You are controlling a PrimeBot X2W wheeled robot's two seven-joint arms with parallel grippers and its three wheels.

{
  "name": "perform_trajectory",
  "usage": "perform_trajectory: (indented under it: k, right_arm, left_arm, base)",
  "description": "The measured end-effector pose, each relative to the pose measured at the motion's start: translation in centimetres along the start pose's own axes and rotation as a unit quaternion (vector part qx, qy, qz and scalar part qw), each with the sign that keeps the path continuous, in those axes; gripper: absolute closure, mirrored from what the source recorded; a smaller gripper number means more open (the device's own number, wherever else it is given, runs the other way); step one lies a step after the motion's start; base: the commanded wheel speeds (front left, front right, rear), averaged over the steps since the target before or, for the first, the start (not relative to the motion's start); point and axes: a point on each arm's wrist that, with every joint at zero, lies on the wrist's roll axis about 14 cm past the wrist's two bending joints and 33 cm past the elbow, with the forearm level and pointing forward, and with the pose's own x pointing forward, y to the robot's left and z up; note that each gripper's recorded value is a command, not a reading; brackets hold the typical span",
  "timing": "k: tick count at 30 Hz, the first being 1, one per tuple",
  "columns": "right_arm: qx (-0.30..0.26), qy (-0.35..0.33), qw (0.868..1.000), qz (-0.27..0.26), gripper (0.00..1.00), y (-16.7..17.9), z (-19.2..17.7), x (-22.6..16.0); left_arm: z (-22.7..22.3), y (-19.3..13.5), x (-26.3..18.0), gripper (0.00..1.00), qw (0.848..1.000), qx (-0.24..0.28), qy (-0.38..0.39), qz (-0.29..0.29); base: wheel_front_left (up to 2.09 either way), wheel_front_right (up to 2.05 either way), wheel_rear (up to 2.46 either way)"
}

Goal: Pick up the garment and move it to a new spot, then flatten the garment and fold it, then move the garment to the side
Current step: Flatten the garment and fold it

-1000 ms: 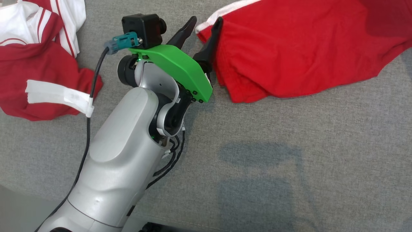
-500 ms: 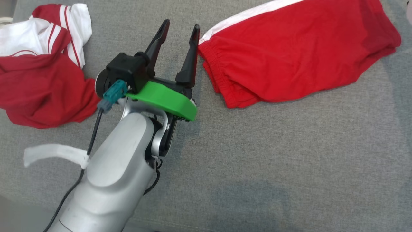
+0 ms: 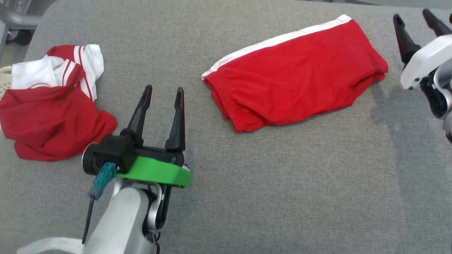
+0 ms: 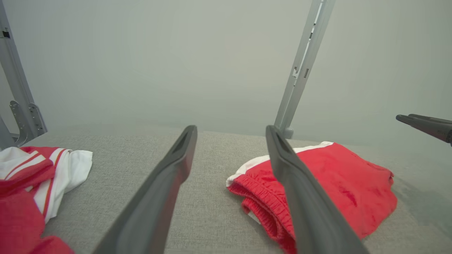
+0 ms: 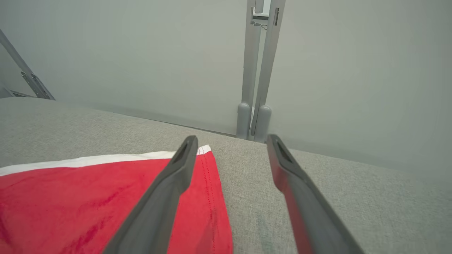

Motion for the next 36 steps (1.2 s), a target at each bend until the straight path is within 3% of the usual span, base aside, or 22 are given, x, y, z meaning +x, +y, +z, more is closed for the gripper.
perform_trajectory:
  k: [12, 22, 36]
  right_arm:
    - [0.038, 0.053, 0.996, -0.053, 0.0, -1.4, -4.2, -5.0]
    - [0.088, 0.093, 0.99, -0.054, 0.0, -0.1, -8.3, -3.7]
    - [0.106, 0.149, 0.982, -0.055, 0.0, 1.0, -11.7, -1.2]
  left_arm:
    - [-0.9, 1.3, -5.9, 0.0, 0.999, 0.015, 0.027, -0.008]
    - [-1.5, 2.0, -6.1, 0.0, 0.999, 0.031, 0.035, -0.005]
    - [-3.1, 2.6, -6.2, 0.0, 0.998, 0.032, 0.058, 0.005]
  base:
    - [0.0, 0.0, 0.0]
    - [0.0, 0.0, 0.0]
    - [0.0, 0.0, 0.0]
